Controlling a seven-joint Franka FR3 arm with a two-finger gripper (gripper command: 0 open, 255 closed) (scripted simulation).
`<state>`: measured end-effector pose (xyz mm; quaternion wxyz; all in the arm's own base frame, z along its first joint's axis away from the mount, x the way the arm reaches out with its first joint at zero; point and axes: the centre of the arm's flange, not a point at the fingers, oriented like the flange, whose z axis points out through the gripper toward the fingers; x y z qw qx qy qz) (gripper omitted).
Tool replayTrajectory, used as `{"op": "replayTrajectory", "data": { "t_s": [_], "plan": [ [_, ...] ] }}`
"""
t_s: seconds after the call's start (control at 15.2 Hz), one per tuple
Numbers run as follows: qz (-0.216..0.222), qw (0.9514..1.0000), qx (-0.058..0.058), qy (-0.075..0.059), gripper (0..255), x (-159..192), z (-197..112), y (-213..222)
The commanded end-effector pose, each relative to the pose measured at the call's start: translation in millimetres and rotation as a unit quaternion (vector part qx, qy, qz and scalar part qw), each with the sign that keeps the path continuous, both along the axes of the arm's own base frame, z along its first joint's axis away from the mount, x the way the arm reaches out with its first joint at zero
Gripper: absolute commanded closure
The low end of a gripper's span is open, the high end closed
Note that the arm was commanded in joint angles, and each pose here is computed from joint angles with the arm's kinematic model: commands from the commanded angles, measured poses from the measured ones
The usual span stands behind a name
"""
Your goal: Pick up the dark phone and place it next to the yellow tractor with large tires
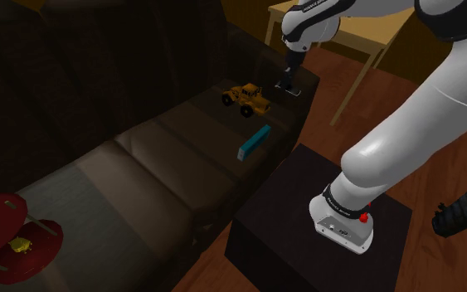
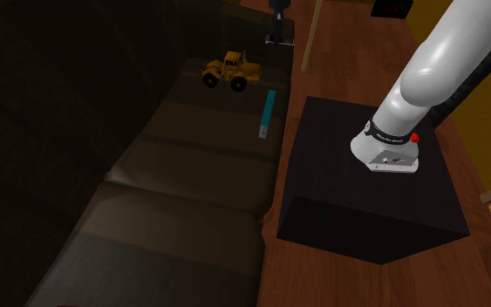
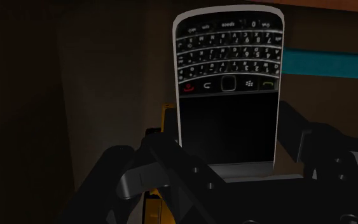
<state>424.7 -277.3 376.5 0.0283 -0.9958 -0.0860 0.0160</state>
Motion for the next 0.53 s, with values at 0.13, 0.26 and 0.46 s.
{"op": "replayTrajectory", "data": {
  "t_s": [0.13, 0.26, 0.46],
  "plan": [
    [0.0, 1.0, 0.0, 0.0, 255, -2, -20, -3],
    [0.0, 1.0, 0.0, 0.0, 255, -2, -31, -3],
    [0.0, 1.0, 0.0, 0.0, 255, -2, -47, -3]
  ]
}}
